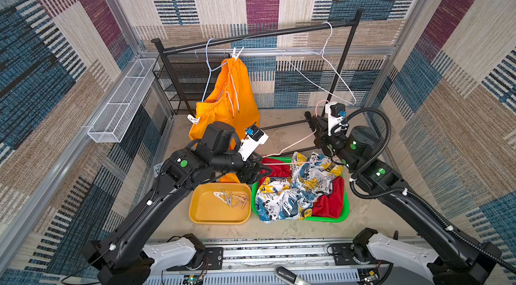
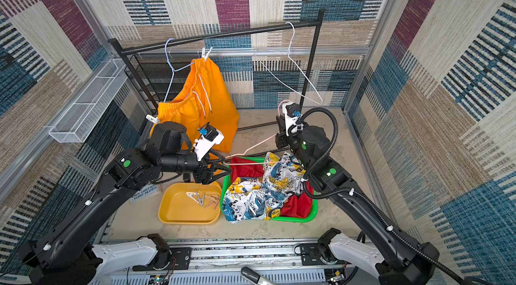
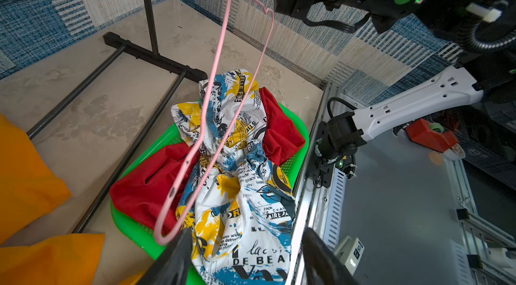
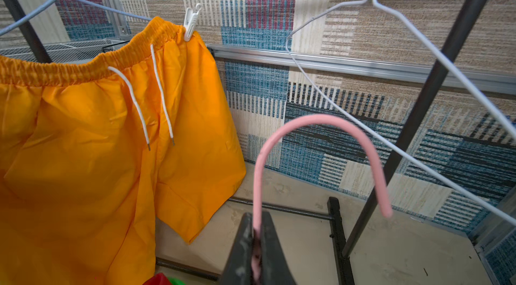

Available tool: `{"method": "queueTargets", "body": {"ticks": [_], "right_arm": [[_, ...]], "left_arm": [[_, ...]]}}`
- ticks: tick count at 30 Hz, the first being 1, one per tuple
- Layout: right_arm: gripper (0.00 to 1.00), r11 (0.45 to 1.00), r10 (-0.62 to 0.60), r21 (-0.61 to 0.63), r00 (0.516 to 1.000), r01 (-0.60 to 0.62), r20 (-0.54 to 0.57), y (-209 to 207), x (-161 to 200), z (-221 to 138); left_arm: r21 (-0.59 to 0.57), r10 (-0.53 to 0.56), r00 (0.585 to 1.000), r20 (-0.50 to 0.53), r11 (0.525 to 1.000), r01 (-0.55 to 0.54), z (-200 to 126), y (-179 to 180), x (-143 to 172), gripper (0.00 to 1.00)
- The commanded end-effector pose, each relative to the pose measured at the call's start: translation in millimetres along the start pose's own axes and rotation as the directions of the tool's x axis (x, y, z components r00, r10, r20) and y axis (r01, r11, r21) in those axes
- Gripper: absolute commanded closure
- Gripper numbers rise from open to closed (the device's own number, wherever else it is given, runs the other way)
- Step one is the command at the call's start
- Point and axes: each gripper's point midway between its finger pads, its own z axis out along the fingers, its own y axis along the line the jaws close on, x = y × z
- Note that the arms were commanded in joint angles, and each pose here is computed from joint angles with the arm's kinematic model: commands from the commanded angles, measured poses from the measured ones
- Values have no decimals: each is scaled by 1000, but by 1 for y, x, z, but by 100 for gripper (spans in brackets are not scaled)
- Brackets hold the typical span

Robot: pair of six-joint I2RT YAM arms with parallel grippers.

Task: Remove the clothespins securing shorts to the hanger
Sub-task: Place the hanger on the clothesline.

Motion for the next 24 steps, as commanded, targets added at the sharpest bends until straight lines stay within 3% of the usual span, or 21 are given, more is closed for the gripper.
{"method": "queueTargets", "body": {"ticks": [1,10,24], "right_arm": [[100,995,-27,-99,998,33,56,17,-11,-3],[100,980,-37,-193,998,47,53,33,-8,-5],[100,977,-36,-210,998,46,48,38,-10,4]], "left_arm": [[6,45,998,-40,999,-44,6,4,4,35],[-42,93,991,-96,994,-97,33,30,8,41],[33,40,996,-83,999,-37,47,23,15,68]]}}
